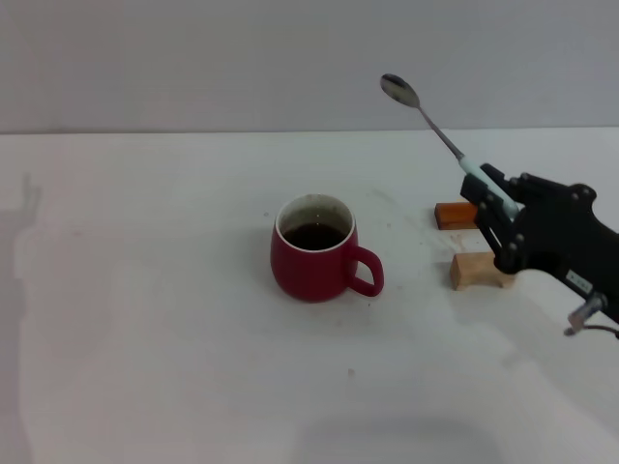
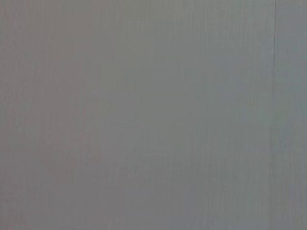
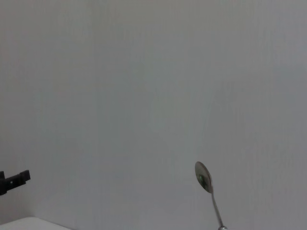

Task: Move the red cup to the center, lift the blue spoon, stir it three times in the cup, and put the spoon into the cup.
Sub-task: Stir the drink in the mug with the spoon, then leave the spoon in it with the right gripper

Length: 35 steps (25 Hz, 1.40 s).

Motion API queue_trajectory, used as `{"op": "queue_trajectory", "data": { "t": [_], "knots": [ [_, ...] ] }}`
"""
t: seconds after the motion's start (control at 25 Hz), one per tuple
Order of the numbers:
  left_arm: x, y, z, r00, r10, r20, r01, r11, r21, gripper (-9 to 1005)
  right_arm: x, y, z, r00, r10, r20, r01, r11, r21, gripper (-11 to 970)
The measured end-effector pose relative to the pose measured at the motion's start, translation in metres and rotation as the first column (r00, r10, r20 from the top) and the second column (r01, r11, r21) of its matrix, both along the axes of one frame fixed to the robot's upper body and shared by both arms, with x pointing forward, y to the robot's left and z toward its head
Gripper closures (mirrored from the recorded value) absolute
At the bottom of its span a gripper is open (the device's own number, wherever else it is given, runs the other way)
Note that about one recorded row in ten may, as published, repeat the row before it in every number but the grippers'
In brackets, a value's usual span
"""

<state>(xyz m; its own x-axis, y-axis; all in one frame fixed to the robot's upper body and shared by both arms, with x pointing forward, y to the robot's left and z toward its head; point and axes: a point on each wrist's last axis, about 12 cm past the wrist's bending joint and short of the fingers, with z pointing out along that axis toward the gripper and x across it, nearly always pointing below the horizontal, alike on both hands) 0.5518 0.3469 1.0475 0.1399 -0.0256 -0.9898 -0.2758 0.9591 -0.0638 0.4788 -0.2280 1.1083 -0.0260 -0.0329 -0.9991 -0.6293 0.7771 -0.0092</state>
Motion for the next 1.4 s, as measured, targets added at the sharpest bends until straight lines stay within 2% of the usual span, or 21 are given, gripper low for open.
{"op": "queue_trajectory", "data": {
  "t": [0.36, 0.76, 0.92, 1.0, 1.4],
  "knots": [
    [0.001, -0.001, 0.000, 1.000, -0.002, 0.003, 0.002, 1.000, -0.003, 135, 0.016, 0.014, 0.027, 0.997, -0.052, -0.055, 0.049, 0.998, -0.041, 796],
    [0.001, -0.001, 0.001, 1.000, -0.003, 0.004, 0.003, 1.000, -0.004, 135, 0.031, 0.033, 0.041, 0.988, -0.104, -0.110, 0.097, 0.993, -0.067, 794],
    [0.001, -0.001, 0.001, 1.000, -0.003, 0.004, 0.003, 1.000, -0.004, 135, 0.033, 0.041, 0.044, 0.987, -0.109, -0.115, 0.100, 0.991, -0.084, 793],
    [0.001, -0.001, 0.001, 1.000, -0.003, 0.004, 0.003, 1.000, -0.003, 135, 0.034, 0.055, 0.051, 0.988, -0.109, -0.106, 0.097, 0.989, -0.111, 792],
    [0.000, -0.001, 0.000, 1.000, -0.001, 0.001, 0.001, 1.000, -0.001, 135, 0.039, 0.076, 0.069, 0.988, -0.136, -0.079, 0.121, 0.979, -0.165, 790]
  ]
}}
